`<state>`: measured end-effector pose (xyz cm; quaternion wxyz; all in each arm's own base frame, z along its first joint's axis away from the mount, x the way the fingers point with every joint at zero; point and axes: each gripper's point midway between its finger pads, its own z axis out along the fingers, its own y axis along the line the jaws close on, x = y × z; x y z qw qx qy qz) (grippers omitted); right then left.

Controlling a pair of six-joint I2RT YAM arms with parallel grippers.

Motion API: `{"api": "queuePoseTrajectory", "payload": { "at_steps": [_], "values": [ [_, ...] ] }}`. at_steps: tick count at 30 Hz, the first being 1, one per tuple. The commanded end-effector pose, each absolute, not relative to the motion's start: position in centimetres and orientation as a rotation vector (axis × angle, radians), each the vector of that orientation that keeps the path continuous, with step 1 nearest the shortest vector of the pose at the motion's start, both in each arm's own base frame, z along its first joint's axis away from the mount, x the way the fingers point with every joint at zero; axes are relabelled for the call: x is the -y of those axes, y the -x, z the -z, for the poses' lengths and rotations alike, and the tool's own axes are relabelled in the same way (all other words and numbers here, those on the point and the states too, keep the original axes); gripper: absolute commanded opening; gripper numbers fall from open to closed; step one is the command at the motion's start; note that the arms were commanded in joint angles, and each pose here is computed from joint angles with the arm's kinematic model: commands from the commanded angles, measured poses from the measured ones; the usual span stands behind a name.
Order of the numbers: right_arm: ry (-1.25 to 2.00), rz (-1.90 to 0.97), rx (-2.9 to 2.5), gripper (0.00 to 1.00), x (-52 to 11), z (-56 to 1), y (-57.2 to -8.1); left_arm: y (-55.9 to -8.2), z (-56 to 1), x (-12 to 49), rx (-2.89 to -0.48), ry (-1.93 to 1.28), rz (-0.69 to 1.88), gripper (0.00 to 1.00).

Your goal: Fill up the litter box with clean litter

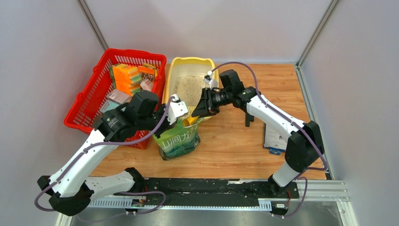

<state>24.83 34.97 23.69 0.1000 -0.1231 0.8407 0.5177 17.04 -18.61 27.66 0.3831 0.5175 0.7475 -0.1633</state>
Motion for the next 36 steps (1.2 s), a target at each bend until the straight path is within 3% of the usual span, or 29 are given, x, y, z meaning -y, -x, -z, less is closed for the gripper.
{"api": "queuePoseTrajectory", "payload": {
  "at_steps": [1, 6, 13, 27, 36],
  "values": [
    [0.361, -1.743, -2.326, 0.0, -34.3, -28.3, -25.4, -18.4, -37.7, 20.6, -1.497, -1.314, 0.397, 0.0],
    [0.308, -1.968, -2.294, 0.0, -32.6, -28.1, -26.3, -19.7, -38.4, 20.4, -1.432, -1.417, 0.274, 0.0],
    [0.233, -2.053, -2.256, 0.0, -30.0, -27.9, -28.0, -20.7, -38.4, 20.0, -1.451, -1.461, 0.192, 0.0],
    [0.057, -1.985, -2.127, 0.0, -25.5, -28.9, -29.2, -21.0, -37.2, 20.0, -1.462, -1.479, 0.166, 0.0],
    [0.197, -1.703, -2.232, 0.0, -26.3, -28.9, -28.8, -21.5, -36.8, 21.2, -1.461, -1.474, 0.194, 0.0]
  ]
}}
